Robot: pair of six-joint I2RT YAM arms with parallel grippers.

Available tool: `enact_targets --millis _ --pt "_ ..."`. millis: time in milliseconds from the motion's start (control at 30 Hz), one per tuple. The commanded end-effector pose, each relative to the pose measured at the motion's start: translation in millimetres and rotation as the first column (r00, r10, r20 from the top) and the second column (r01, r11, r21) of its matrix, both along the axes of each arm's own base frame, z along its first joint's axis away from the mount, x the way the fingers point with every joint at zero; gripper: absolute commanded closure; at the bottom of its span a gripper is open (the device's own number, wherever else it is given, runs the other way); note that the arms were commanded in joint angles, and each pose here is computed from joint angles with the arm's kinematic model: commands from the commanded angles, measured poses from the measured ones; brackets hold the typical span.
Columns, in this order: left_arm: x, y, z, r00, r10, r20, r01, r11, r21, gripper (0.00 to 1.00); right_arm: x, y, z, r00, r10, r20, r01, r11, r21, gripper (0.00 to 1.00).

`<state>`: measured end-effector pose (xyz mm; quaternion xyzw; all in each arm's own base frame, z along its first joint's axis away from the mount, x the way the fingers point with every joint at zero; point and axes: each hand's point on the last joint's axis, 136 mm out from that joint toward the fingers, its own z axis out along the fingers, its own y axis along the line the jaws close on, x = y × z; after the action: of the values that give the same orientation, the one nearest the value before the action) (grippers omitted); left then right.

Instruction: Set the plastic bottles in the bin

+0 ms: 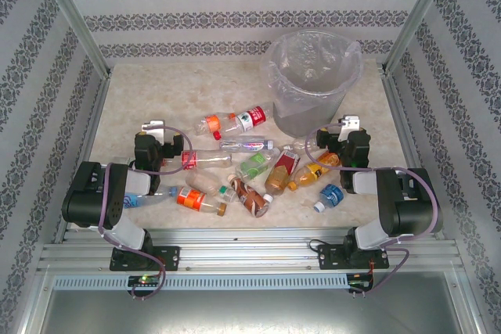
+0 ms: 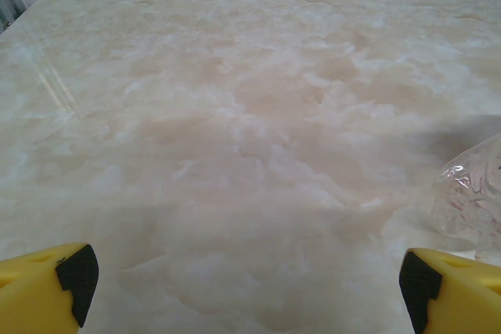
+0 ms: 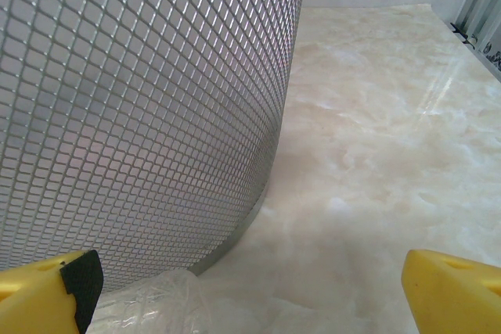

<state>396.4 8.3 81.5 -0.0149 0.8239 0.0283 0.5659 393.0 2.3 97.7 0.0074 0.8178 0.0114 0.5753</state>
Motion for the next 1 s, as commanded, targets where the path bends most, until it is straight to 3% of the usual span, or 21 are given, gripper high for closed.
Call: enact_targets --millis 0,433,667,967 --pt "3.8 5.0 6.1 1.000 0.016 0.017 -0.016 1.000 -0.002 0.00 4.6 -0.3 7.1 1.000 -0.008 0.026 0.008 1.000 -0.004 0.02" --pt "3.2 5.3 5.8 1.000 0.018 0.017 -0.018 1.000 -0.002 0.00 4.0 -1.1 7.6 1.000 -0.009 0.030 0.009 1.000 0.002 0.02" --pt "-6.3 7.9 16.5 0.996 0.034 0.082 -0.034 0.999 -0.001 0.00 -2.2 -4.6 17.8 0.998 -0.025 0.059 0.024 1.000 0.014 0.02" --pt "-15.5 -0.6 62.8 0.995 0.054 0.082 -0.058 0.997 0.054 0.00 -25.7 -10.7 52.5 0.995 -0.083 0.048 0.081 0.996 0.048 0.02"
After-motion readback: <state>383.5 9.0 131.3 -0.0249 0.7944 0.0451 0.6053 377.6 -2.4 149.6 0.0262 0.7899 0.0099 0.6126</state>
